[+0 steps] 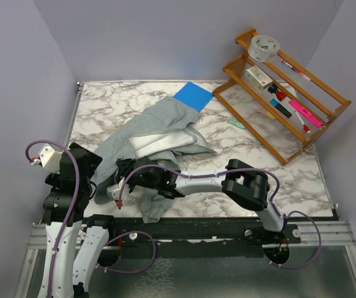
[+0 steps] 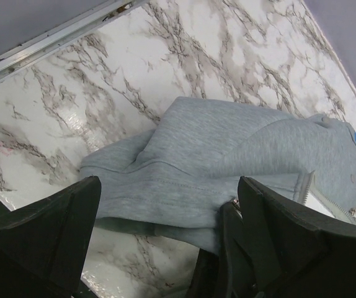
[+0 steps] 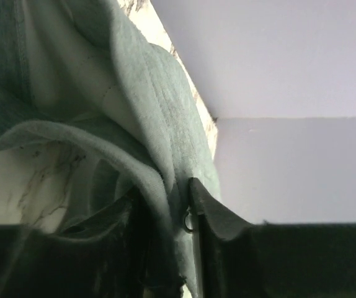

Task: Zip up the jacket
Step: Flatten out the jacket at the center of the board.

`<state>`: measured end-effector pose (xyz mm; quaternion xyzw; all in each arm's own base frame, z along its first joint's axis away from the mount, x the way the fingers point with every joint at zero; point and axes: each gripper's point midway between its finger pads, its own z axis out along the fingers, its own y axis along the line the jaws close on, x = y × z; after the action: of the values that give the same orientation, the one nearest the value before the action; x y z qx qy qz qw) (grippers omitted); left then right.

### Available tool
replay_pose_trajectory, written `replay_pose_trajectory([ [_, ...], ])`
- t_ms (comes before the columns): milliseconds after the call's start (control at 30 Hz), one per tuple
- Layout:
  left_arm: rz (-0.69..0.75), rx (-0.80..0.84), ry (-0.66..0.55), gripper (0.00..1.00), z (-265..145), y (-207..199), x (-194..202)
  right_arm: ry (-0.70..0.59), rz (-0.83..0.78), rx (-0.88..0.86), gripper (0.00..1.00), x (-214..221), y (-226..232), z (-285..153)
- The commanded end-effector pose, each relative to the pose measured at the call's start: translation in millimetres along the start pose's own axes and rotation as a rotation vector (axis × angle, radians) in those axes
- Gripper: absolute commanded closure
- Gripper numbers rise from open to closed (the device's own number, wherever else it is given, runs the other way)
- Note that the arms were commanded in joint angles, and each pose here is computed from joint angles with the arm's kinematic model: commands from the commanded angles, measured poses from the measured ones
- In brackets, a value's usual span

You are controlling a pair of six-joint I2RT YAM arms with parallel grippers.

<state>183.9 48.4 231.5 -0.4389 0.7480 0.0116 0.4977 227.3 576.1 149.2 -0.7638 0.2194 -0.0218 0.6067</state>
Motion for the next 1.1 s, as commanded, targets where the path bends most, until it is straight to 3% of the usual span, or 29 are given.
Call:
replay_pose_trajectory([
  [0,0.014,0.002,-0.025,0.01,-8.2,1.7,-10.4,-0.01,0.032,0.04,0.76,-3.8,-11.9,4.6],
  [100,0.021,-0.003,-0.053,0.01,-10.8,1.9,-18.9,-0.008,0.104,0.045,0.99,-4.1,-20.8,2.4],
  [267,0.018,-0.009,-0.144,0.01,-22.7,-1.1,-49.2,-0.061,0.31,0.193,0.99,-2.7,-79.6,-16.6],
  [433,0.001,-0.001,-0.236,0.01,-38.8,-6.8,-81.2,-0.129,0.607,0.348,0.99,11.5,-172.3,-34.0],
  [567,-0.047,0.007,-0.334,0.01,-61.9,-5.6,-113.4,-0.095,0.747,0.52,1.0,39.4,-240.0,-57.3],
  [867,-0.136,0.146,-0.447,0.01,-109.2,-15.8,-158.8,0.017,0.849,0.894,1.0,99.3,-356.2,-140.4],
  [1067,-0.044,0.348,-0.401,0.01,-114.8,-53.2,-150.5,-0.008,0.787,1.124,1.0,93.1,-433.2,-215.8],
])
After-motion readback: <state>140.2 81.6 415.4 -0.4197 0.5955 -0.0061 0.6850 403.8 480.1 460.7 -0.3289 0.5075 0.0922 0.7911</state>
